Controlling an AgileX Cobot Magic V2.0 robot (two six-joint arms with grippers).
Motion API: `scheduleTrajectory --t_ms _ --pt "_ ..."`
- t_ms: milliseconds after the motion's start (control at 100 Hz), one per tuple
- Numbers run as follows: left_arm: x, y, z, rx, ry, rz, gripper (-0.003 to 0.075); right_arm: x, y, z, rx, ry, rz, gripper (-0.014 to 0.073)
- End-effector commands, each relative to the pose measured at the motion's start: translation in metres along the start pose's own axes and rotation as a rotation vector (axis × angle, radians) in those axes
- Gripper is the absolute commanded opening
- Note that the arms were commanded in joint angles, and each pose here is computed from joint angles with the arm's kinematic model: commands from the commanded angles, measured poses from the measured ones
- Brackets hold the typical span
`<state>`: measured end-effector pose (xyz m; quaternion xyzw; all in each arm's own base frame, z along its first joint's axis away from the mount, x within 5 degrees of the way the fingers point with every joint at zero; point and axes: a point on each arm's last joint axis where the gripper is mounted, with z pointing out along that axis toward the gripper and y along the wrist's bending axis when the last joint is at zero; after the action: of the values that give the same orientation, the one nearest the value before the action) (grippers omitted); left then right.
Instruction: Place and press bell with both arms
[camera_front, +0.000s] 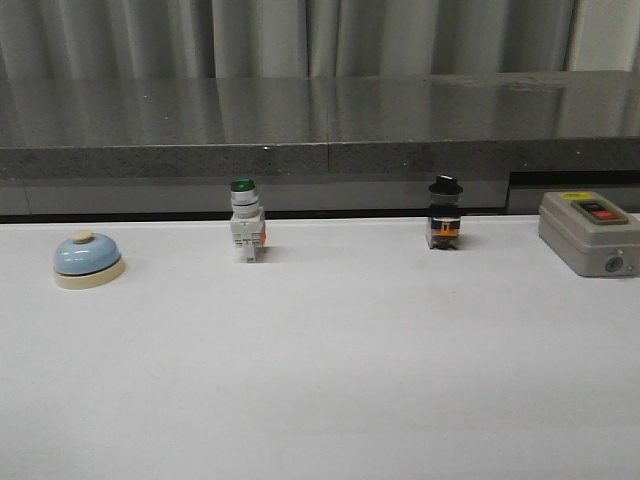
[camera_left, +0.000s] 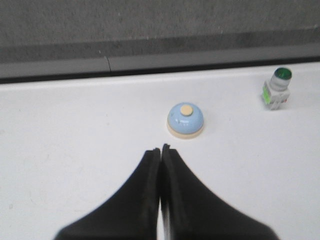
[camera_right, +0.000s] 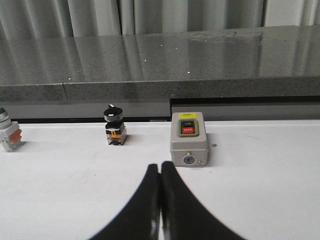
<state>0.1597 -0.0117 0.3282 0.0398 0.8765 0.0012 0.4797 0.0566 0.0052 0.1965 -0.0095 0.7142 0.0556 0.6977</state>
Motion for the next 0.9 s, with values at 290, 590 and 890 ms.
scheduleTrajectory --t_ms 290,590,890 --pt "-0.043 -0.002 0.043 0.011 0.074 -0.026 -0.0001 -0.013 0.001 -0.002 -0.003 -0.114 -0.002 -0.006" --pt "-0.044 -0.001 0.044 -0.003 0.059 -0.001 0.0521 -0.013 0.001 -0.002 -0.003 -0.114 -0.002 -0.006" --pt "-0.049 -0.002 0.052 0.007 0.045 -0.013 0.0601 -0.013 0.001 -0.002 -0.003 -0.114 -0.002 -0.006"
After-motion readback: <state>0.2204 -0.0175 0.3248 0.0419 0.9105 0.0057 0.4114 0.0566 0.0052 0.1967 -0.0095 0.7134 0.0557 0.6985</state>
